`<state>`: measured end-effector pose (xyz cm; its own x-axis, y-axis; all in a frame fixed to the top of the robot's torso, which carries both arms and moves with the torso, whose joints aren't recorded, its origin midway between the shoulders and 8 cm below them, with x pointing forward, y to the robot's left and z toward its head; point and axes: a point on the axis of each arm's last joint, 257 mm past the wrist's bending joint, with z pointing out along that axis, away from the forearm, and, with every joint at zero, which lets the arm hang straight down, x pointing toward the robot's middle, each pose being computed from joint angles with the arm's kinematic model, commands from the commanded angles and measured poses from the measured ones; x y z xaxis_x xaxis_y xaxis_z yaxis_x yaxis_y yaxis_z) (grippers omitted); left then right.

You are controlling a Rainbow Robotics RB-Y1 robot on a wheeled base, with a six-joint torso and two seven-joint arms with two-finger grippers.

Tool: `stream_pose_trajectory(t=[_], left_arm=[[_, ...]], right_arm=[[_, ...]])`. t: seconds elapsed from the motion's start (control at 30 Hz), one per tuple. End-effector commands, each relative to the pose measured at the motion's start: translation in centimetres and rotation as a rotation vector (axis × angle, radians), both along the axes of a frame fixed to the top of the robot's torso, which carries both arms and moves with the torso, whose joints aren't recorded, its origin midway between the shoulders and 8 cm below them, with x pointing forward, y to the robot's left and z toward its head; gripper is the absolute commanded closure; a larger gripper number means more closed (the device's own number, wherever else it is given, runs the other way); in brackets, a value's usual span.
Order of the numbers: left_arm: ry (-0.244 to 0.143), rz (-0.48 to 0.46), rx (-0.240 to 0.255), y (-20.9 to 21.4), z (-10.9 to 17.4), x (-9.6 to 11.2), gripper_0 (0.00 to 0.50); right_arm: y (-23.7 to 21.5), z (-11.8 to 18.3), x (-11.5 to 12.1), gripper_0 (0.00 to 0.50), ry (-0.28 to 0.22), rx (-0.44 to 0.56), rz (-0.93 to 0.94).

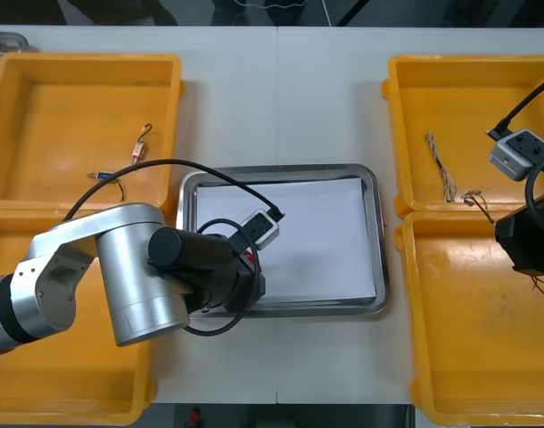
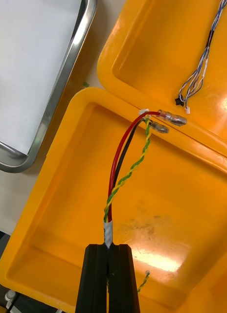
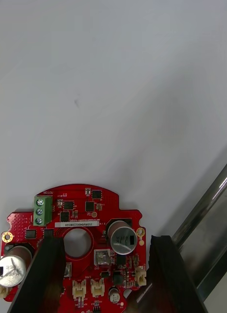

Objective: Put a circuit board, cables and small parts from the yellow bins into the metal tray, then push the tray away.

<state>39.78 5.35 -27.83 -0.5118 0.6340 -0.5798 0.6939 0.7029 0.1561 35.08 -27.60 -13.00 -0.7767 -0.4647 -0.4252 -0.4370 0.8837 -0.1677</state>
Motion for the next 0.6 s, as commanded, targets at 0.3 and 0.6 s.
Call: stream_pose_trajectory(t=[0.3, 0.6], left_arm=[[-0.02, 0.119, -0.087, 0.4, 6.5, 0.6, 0.0], [-0.029, 0.166, -0.122, 1.5, 10.4, 1.2, 0.0]], right_arm=[[-0.9, 1.4, 0.7, 0.5, -0.034, -0.059, 0.023], [0.6, 1.8, 1.0, 0.5, -0.039, -0.062, 0.071]])
